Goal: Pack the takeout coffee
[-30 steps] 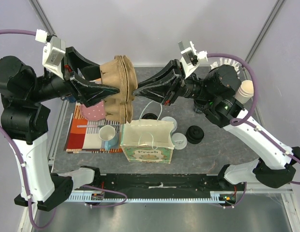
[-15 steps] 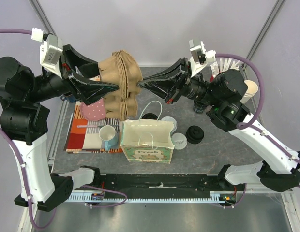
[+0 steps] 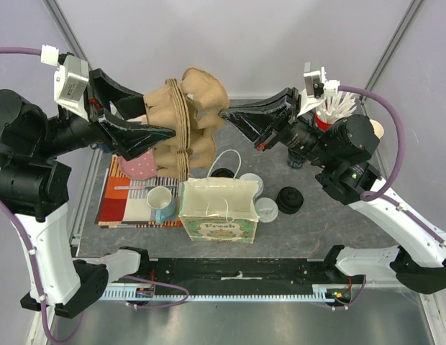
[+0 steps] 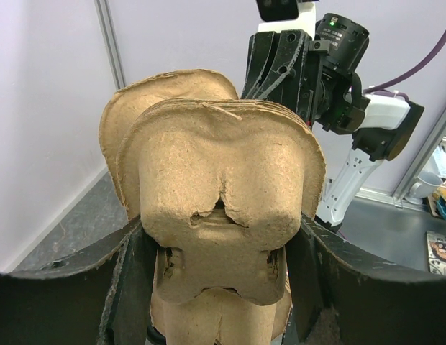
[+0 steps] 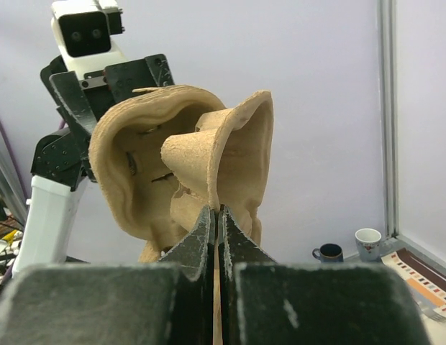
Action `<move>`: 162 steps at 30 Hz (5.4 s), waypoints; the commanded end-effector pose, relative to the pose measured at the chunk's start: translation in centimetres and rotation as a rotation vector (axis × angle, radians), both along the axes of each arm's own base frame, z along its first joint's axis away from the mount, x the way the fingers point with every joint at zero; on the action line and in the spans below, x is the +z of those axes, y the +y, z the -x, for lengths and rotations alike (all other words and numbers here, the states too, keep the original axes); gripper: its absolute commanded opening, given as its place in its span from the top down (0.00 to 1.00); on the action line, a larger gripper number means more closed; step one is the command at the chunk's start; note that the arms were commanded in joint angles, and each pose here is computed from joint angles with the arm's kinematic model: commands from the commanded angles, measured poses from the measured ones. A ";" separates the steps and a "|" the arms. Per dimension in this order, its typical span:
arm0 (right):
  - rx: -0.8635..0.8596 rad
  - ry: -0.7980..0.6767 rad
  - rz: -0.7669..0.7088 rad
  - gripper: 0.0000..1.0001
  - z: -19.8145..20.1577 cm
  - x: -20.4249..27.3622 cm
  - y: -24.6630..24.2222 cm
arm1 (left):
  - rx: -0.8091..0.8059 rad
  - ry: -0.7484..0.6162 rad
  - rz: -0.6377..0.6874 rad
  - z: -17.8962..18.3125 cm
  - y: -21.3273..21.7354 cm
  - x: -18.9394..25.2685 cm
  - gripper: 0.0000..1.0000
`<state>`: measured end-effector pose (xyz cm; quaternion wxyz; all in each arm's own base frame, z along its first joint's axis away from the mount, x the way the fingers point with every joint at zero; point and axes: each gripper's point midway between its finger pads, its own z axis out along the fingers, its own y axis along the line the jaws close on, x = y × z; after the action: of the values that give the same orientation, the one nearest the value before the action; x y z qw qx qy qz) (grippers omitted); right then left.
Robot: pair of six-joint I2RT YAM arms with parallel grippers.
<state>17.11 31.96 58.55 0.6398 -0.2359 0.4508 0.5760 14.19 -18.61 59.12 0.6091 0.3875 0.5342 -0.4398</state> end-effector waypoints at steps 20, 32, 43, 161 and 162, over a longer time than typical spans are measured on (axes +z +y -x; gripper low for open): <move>-0.508 -0.013 0.036 1.00 -5.1 0.2 -7.4 | 0.013 -0.049 0.015 1.0 0.3 1.3 0.98; -1.681 0.221 0.872 1.00 -10.0 -13.5 -26.0 | 0.004 -0.065 0.020 1.5 0.3 1.7 0.98; -1.823 0.592 1.383 1.00 -12.6 -27.4 -38.8 | -0.086 -0.103 0.031 3.6 -0.6 2.7 0.98; 0.011 -0.153 0.185 1.00 0.6 -1.5 6.3 | 0.602 -0.041 0.012 -8.8 4.9 0.7 0.04; -0.022 -0.146 0.193 1.00 -0.1 -1.7 6.2 | 0.610 -0.037 0.000 -9.2 5.0 0.3 0.03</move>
<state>15.95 39.34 56.82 0.6195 -0.3470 0.4428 0.5475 19.44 -16.80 60.13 0.6842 0.2749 0.5852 -0.3374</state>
